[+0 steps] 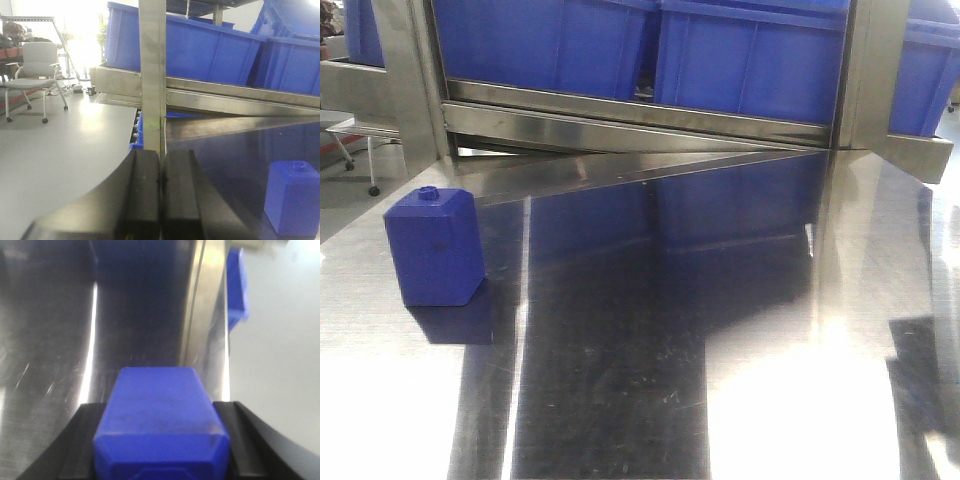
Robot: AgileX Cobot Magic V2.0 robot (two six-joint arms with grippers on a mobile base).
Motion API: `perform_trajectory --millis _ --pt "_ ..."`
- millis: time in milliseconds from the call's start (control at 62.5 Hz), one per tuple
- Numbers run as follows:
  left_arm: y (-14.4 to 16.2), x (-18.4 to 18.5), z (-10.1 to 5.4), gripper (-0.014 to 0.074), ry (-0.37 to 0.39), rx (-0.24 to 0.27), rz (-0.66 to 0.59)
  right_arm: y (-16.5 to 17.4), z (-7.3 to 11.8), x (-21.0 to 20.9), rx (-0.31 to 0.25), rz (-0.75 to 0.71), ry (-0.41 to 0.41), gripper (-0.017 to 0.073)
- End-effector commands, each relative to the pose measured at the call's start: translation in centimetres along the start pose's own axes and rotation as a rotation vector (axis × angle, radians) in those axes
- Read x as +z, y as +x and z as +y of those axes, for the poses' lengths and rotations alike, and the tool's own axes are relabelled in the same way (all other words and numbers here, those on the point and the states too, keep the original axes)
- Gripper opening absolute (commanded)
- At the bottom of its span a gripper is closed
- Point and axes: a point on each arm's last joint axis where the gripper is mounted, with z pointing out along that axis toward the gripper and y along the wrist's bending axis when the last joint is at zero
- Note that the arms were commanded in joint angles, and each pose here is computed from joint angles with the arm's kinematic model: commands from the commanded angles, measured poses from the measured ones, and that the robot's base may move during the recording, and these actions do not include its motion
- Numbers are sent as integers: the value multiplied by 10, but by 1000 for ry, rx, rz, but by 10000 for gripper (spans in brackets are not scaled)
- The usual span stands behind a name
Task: Pick and sort blue part to right shelf
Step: 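Lift the blue part with the right gripper and hold it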
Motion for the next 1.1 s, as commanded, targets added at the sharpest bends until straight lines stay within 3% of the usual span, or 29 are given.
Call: perform_trajectory --millis 0,176,624,1088 --pt "-1 -1 0 124 -3 -19 -84 -13 -2 -24 -46 -249 19 356" --pt "-1 -1 0 124 -3 -19 -84 2 -2 -59 -48 -440 23 356" --pt "-1 -1 0 124 -3 -19 -84 34 -1 -131 -69 -740 30 356" --pt "-1 -1 0 124 -3 -19 -84 41 -1 -148 -69 -793 31 356"
